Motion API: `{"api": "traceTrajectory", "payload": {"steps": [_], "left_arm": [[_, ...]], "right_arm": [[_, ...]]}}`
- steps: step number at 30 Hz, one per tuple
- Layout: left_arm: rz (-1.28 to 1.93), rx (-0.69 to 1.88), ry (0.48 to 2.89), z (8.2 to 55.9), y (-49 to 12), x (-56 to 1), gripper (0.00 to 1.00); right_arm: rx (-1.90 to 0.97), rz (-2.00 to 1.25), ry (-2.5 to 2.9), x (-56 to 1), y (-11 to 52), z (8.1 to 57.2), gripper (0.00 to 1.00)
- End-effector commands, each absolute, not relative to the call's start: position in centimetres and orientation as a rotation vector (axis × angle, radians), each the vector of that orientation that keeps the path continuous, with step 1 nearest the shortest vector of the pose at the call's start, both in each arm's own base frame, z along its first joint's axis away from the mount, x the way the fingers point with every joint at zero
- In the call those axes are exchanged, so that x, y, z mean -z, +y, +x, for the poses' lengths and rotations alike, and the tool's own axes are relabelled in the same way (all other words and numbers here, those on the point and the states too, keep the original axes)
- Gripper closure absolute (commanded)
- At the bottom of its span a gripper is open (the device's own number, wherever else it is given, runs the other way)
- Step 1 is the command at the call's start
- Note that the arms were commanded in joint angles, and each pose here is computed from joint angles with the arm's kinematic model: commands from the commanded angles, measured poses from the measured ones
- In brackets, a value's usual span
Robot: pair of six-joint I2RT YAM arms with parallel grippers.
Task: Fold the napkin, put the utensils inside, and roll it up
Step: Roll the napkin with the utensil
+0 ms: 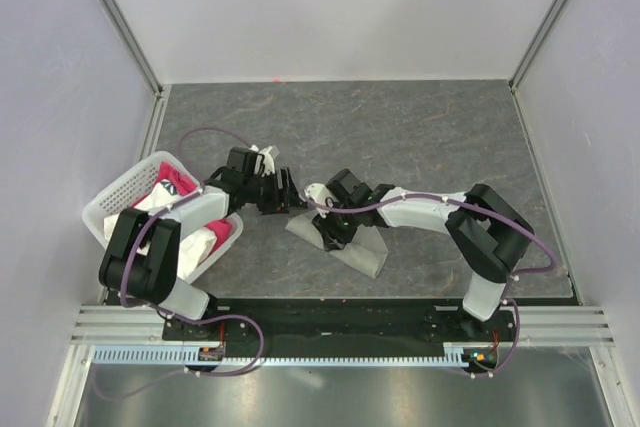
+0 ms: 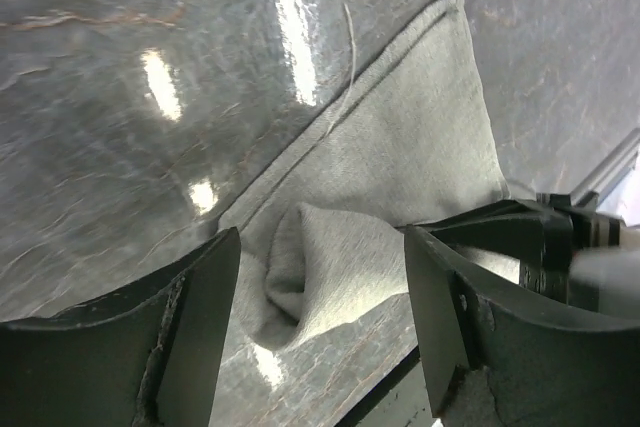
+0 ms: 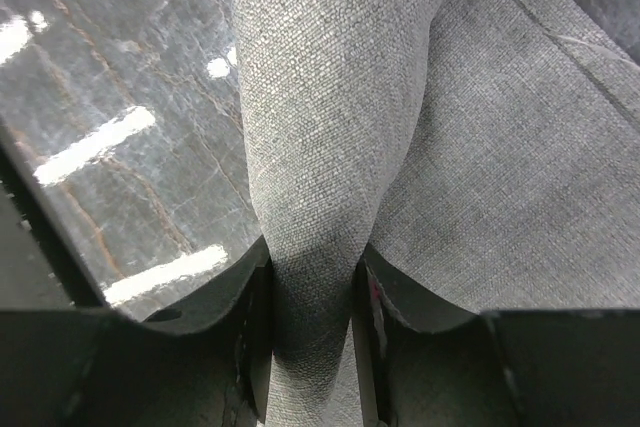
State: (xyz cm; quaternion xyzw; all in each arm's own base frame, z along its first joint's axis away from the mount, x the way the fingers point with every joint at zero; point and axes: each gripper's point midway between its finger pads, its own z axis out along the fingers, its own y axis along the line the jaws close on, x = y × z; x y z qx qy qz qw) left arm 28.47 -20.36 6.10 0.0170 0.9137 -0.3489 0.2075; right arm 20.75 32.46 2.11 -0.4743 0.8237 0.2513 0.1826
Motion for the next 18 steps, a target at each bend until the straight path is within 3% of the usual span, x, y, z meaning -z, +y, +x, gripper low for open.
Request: {"api": "traceTrajectory", "payload": {"steps": [1,10,18], "left_arm": [[0.05,0.887,2.482,29.2,-19.2,-6.9,0.26],[0.112,1.007,2.372,28.1,-20.2,-8.0,0.26],[0.146,1.107,2.344,27.7,-21.3,-7.6,0.32]], "right_arm": [[-0.924,-1.355,2.46,0.1,31.2,17.8,0.61],[-1.18,-1.25,2.503,0.3,30.8,18.7,0.62],[-1.27,-1.177,2.539,1.0,30.3,19.6,0.62]]}}
